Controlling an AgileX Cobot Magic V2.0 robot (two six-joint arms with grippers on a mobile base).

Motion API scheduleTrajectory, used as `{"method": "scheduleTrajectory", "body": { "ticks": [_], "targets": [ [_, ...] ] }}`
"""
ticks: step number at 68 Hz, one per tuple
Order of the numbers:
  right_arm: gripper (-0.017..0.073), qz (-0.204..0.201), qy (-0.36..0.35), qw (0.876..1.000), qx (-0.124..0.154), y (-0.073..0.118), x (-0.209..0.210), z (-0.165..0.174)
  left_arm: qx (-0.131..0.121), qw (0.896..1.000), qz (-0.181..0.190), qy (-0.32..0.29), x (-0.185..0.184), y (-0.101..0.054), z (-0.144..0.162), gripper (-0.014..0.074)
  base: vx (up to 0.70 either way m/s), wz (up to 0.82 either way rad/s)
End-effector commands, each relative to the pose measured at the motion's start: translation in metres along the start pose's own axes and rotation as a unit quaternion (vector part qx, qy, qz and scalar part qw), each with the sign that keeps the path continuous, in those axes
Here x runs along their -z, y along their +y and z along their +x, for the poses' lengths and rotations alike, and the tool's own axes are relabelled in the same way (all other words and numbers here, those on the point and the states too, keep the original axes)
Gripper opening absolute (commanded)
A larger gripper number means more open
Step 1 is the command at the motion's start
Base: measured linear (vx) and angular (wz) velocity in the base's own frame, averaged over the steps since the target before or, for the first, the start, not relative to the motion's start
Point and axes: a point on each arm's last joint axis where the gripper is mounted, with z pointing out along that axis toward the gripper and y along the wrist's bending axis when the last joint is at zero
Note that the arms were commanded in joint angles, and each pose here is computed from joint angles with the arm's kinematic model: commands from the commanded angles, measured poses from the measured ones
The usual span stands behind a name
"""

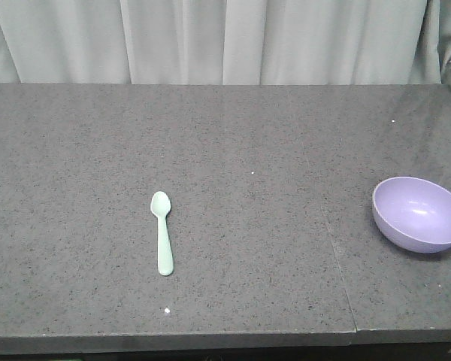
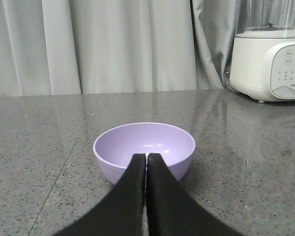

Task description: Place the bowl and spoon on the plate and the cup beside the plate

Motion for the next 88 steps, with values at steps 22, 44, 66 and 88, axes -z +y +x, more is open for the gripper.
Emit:
{"method": "scheduleTrajectory", "body": {
  "ticks": [22, 44, 66, 88],
  "targets": [
    [-0.0005, -0.001, -0.033, 0.999, 0.004, 0.0005, 0.0005, -0.0021, 0.005, 1.0, 0.003, -0.028, 0.0001, 0.0007, 0.0029, -0.0006, 0.0, 0.0],
    [-0.0005, -0.001, -0.033, 0.999, 0.004, 0.0005, 0.0005, -0.0021, 0.005, 1.0, 0.003, -0.028, 0.0001, 0.0007, 0.0029, -0.0006, 0.0, 0.0],
    [-0.0005, -0.001, -0.033, 0.999, 0.004, 0.0005, 0.0005, -0.0021, 0.005, 1.0, 0.003, -0.028, 0.0001, 0.0007, 0.0029, -0.0006, 0.0, 0.0],
    [-0.0005, -0.001, -0.033, 0.999, 0.004, 0.0005, 0.0005, -0.0021, 0.005, 1.0, 0.003, -0.028, 0.0001, 0.0007, 0.0029, -0.0006, 0.0, 0.0]
  ]
}}
